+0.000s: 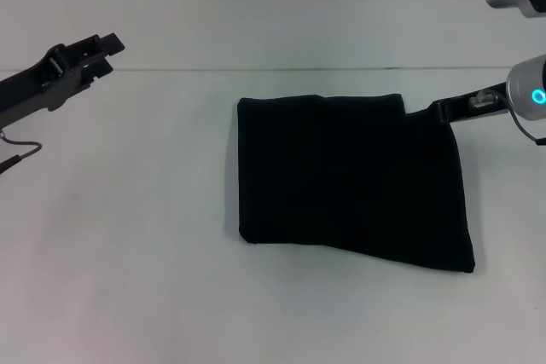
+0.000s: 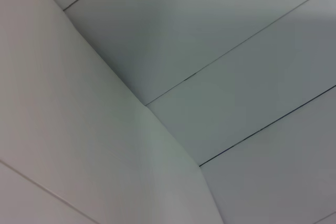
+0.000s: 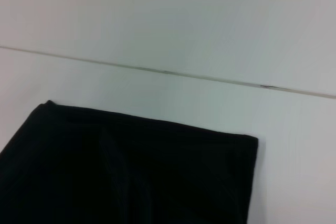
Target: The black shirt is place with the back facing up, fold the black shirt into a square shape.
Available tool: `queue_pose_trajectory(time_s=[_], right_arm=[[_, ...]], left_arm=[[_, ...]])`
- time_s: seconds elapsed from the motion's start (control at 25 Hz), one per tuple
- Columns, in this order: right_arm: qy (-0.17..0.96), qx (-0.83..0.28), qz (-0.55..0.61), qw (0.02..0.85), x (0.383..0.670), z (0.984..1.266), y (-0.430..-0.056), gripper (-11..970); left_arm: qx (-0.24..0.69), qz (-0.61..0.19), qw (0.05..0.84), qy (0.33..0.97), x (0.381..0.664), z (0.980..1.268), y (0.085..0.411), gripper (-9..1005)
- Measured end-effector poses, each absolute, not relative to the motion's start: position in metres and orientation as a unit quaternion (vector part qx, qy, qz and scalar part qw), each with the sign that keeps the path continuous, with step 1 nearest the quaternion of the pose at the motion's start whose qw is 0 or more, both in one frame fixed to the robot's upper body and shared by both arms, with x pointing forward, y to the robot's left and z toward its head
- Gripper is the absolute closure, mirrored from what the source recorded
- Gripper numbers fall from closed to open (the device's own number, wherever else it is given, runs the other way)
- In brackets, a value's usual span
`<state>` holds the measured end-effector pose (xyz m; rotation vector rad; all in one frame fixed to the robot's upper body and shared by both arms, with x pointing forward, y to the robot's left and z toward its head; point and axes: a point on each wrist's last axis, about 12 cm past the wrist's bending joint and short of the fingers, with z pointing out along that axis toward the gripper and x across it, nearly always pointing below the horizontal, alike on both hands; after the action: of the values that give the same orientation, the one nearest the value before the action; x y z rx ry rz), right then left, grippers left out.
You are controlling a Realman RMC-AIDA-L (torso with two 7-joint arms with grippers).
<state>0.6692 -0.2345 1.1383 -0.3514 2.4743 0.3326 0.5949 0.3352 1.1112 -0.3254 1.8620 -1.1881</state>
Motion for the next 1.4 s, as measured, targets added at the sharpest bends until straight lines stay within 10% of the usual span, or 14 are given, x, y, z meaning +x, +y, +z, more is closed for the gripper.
queue_pose_trajectory(time_s=[0.24, 0.8, 1.4], right_arm=[[0.937, -0.126, 0.125, 0.3, 0.671, 1.133, -0.237, 944], [0.934, -0.052, 0.148, 0.322, 0.676, 1.135, -0.26, 530], [0.915, -0.113, 0.243, 0.301, 0.662, 1.144, -0.26, 543]], left_arm=[[-0.132, -0.479, 0.439, 0.749, 0.595, 1.111, 0.335, 455], [-0.139, -0.478, 0.437, 0.749, 0.591, 1.107, 0.337, 455], [-0.138, -0.478, 0.444, 0.745, 0.592, 1.109, 0.338, 455]])
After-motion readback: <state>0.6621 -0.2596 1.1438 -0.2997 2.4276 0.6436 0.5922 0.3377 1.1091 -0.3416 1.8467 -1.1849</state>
